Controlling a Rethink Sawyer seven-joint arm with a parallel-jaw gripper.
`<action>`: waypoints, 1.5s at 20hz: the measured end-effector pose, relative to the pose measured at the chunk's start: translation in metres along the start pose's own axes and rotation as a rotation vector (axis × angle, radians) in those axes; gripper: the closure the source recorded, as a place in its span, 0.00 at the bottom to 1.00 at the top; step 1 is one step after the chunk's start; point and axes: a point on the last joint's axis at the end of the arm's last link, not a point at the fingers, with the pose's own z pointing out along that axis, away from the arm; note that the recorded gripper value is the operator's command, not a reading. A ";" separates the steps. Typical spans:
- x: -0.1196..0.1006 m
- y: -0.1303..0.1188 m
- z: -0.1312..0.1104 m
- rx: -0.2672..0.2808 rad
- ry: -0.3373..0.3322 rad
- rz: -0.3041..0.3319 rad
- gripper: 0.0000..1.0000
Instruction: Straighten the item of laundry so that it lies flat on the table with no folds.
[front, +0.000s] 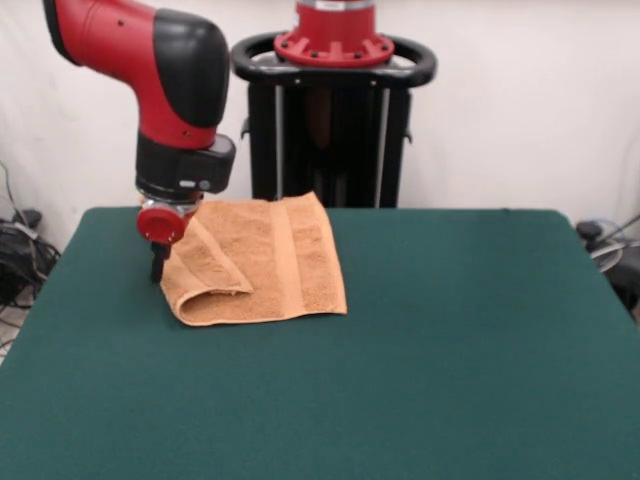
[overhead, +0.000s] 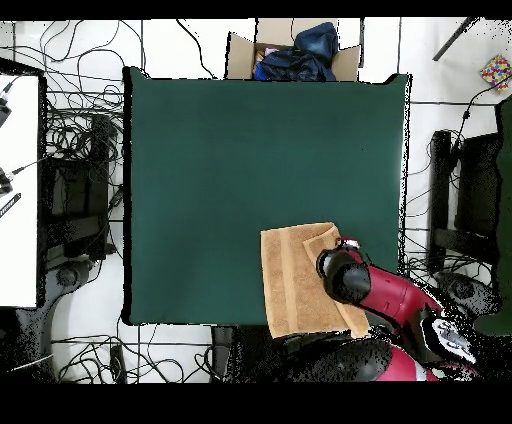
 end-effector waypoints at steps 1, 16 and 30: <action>0.002 0.004 -0.001 -0.003 0.000 0.003 0.00; 0.037 0.037 -0.013 0.021 0.008 -0.013 0.00; 0.005 0.027 -0.077 0.095 -0.054 0.005 0.00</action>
